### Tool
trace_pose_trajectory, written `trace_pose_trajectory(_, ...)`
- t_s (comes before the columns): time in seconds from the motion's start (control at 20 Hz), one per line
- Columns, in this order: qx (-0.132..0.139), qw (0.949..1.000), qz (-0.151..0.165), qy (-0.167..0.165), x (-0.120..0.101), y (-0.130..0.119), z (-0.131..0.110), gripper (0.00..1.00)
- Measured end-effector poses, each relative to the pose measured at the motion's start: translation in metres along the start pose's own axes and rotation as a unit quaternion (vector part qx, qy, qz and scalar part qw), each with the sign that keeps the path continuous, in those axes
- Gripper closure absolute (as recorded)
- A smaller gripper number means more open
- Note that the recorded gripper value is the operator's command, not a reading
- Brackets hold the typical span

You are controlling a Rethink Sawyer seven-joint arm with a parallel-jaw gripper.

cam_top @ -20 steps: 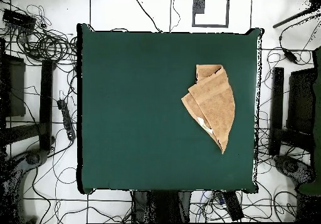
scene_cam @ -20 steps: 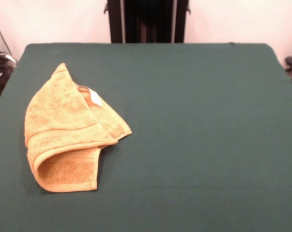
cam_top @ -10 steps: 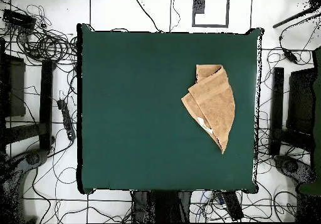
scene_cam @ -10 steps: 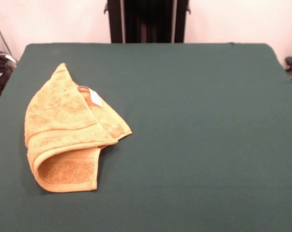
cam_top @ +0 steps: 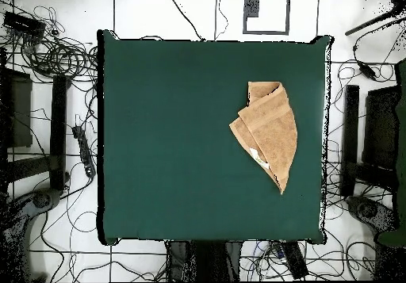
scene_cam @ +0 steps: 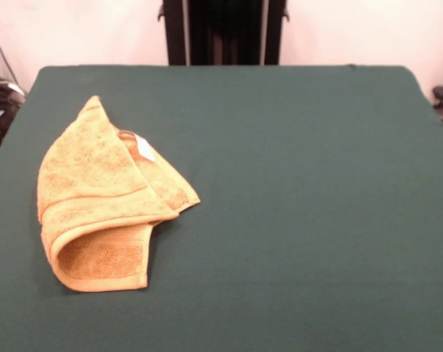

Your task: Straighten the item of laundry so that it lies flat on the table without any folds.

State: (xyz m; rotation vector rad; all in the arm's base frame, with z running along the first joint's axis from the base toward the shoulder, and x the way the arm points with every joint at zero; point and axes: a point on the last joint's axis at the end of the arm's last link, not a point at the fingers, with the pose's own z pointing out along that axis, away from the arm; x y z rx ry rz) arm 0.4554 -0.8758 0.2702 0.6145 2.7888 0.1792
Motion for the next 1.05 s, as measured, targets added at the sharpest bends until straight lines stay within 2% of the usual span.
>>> trace_pose_trajectory(0.05, -0.007, 0.9994, -0.027, -0.023, -0.003, 0.010, -0.008, 0.00)
trace_pose_trajectory(0.25, -0.019, 0.9946, -0.080, -0.062, 0.006, 0.036, -0.031, 0.00)
trace_pose_trajectory(0.35, -0.019, 0.9938, -0.087, -0.067, 0.017, 0.048, -0.046, 0.00)
trace_pose_trajectory(0.5, -0.008, 0.9949, -0.076, -0.065, 0.018, 0.058, -0.056, 0.00)
trace_pose_trajectory(0.65, 0.018, 0.9955, -0.070, -0.061, 0.003, 0.072, -0.058, 0.00)
trace_pose_trajectory(0.8, 0.034, 0.9946, -0.079, -0.059, -0.015, 0.090, -0.054, 0.00)
trace_pose_trajectory(1.0, 0.038, 0.9934, -0.096, -0.052, -0.054, 0.138, -0.035, 0.00)
trace_pose_trajectory(1.05, 0.032, 0.9931, -0.102, -0.049, -0.070, 0.161, -0.024, 0.00)
